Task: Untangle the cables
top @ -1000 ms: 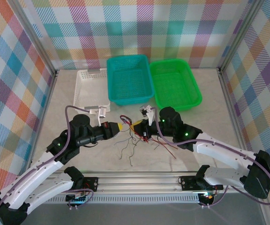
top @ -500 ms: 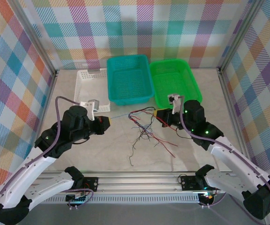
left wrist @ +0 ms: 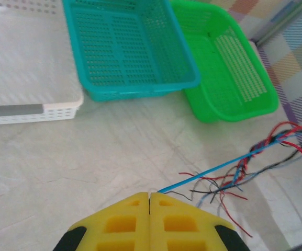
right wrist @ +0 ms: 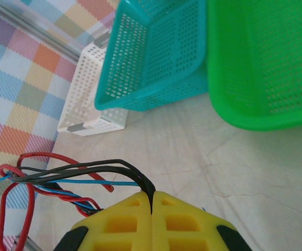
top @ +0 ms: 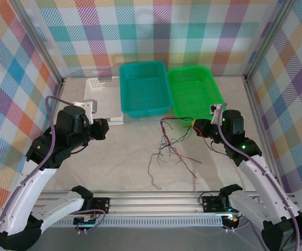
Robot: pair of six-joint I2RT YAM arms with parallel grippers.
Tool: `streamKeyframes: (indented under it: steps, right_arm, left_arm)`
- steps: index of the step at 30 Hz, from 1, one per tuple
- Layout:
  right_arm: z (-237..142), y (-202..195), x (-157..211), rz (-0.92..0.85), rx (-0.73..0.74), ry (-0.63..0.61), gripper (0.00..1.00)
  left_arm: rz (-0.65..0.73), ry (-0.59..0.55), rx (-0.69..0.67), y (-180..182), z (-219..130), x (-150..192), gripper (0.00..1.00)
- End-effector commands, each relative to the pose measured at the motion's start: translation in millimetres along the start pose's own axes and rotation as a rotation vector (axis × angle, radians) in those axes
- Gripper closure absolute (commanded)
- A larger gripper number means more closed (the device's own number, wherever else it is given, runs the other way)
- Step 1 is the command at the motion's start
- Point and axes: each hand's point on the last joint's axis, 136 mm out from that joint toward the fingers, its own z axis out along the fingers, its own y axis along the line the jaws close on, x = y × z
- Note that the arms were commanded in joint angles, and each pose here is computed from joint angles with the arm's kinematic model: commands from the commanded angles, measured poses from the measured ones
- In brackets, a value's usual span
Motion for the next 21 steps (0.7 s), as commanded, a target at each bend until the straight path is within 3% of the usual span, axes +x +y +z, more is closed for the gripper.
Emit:
streamKeyframes:
  steps: [1,6,11,21]
  right_arm:
    - [-14.4,-33.4,-12.3,0.067,0.164,-0.060,1.00]
    - [-17.7,-57.0,-8.0,0.108,0.249,-0.052,1.00]
    - [-16.8,-71.2,-1.5,0.134,0.286,-0.046,1.00]
    - [-15.9,-110.2,11.6,0.205,0.389,-0.021,1.00]
  left_arm:
    - [-0.009,-0.073,-0.116,25.5,-18.4,-21.3,1.00]
    - [-0.068,-0.195,-0.203,42.7,-42.0,-46.4,1.00]
    - [-0.130,-0.342,-0.176,41.2,-75.1,-65.2,1.00]
    - [-0.159,-0.578,-0.270,56.3,-145.8,-94.7,1.00]
